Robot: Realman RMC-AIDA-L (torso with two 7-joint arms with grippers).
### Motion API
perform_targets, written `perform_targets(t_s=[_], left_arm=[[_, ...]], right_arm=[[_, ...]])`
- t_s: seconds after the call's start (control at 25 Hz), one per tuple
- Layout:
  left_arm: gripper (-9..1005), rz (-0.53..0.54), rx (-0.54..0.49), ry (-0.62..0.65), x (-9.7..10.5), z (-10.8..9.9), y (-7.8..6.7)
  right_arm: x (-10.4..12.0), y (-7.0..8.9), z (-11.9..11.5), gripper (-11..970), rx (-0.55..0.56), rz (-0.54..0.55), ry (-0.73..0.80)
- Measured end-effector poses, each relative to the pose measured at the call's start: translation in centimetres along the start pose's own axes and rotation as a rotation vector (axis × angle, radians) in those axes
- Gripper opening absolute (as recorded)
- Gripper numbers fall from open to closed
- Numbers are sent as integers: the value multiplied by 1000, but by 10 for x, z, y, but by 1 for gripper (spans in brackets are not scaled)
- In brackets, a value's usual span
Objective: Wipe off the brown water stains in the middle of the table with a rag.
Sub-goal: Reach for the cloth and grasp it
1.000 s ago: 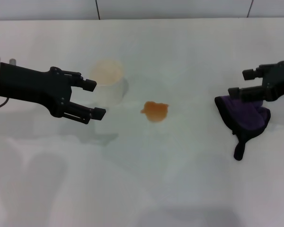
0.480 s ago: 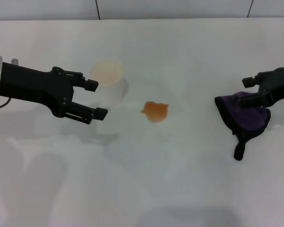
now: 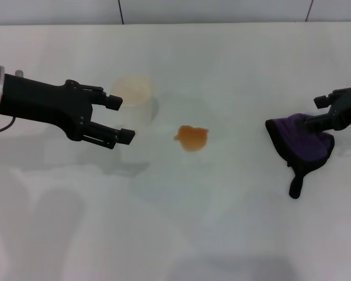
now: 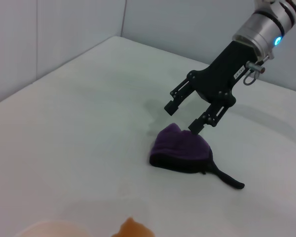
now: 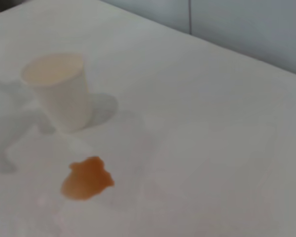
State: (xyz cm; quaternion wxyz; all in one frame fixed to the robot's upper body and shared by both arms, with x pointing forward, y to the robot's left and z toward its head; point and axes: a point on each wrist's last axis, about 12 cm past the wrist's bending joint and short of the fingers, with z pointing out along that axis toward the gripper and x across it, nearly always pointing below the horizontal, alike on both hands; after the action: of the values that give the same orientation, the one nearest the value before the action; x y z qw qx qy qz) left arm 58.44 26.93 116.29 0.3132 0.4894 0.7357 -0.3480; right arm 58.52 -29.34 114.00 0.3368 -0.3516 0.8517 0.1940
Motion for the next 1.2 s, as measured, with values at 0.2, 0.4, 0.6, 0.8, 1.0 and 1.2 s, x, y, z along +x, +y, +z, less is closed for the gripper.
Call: perform_targets(t_s=[0.2, 0.4, 0.6, 0.8, 1.0, 1.2], left_arm=[[885, -8, 4, -3, -1, 3, 1], [885, -9, 6, -4, -2, 6, 2], [885, -7, 7, -3, -3, 7, 3], [885, -8, 12, -1, -3, 9, 3], [885, -7, 11, -1, -3, 9, 3], [885, -5, 7, -2, -4, 9, 4]], right_arm=[[1, -2, 1, 771, -7, 26, 13], [4, 0, 4, 767, -18, 38, 21], [8, 0, 12, 767, -23, 56, 34], [8, 0, 14, 767, -21, 54, 35], [8, 0, 14, 767, -21, 53, 36], [10, 0, 15, 766, -24, 63, 40]])
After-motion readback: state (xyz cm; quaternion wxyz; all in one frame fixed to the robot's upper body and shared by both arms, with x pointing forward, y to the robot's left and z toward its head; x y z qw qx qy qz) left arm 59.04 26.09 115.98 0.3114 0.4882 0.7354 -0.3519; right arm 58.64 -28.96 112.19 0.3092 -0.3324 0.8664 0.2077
